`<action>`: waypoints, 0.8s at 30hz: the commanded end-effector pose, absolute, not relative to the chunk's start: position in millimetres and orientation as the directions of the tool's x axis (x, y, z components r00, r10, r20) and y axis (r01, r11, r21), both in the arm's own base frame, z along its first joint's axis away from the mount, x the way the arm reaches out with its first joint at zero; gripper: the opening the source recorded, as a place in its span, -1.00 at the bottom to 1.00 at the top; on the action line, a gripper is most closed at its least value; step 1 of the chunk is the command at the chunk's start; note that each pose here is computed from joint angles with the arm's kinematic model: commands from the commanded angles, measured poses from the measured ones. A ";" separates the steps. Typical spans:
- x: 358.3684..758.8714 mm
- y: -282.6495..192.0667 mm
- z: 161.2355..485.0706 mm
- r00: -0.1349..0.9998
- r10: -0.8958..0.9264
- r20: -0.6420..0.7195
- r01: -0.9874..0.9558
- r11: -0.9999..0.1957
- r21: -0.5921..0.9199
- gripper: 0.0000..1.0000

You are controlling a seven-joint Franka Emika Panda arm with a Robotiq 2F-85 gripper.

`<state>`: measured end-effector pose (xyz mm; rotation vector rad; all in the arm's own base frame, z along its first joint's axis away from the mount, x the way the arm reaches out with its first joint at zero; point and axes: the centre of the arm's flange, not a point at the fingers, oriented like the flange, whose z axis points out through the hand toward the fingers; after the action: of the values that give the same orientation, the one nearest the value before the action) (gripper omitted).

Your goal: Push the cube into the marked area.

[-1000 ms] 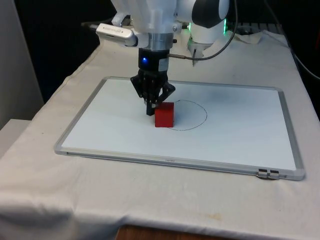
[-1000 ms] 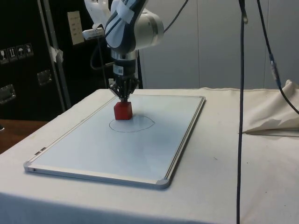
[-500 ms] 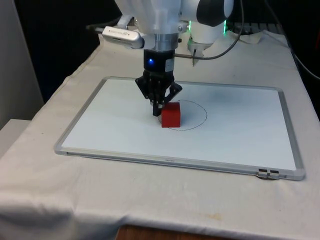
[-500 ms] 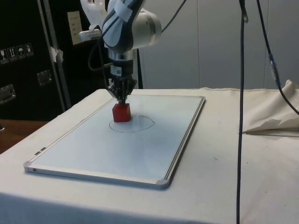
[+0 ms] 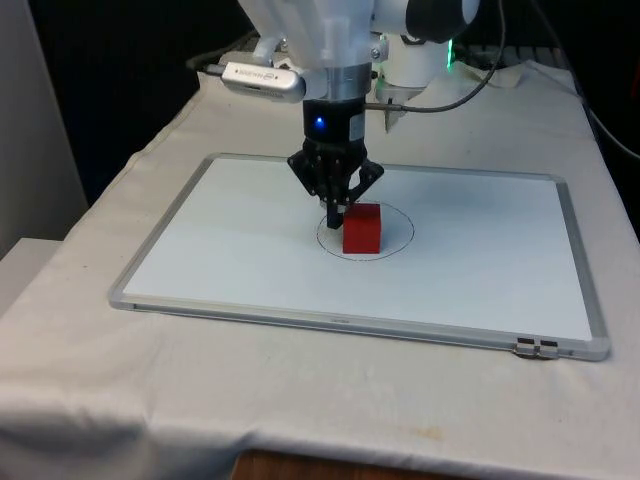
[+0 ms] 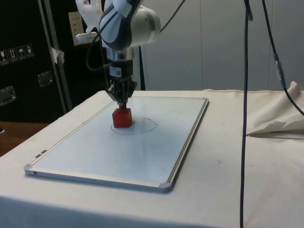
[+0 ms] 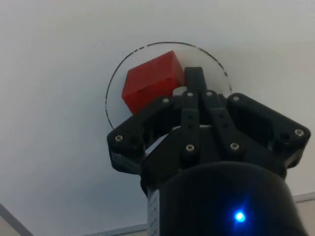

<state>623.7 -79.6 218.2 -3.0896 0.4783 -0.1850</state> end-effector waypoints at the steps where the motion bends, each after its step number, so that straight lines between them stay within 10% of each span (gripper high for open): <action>1: 622.9 -75.5 220.0 0.951 -0.293 0.099 -0.291 -0.956 -0.036 -0.99; 24: 638.0 -83.7 254.9 0.946 -0.311 0.087 -0.309 -0.950 -0.039 -0.99</action>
<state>639.0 -82.1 253.1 -3.0705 0.4796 -0.1545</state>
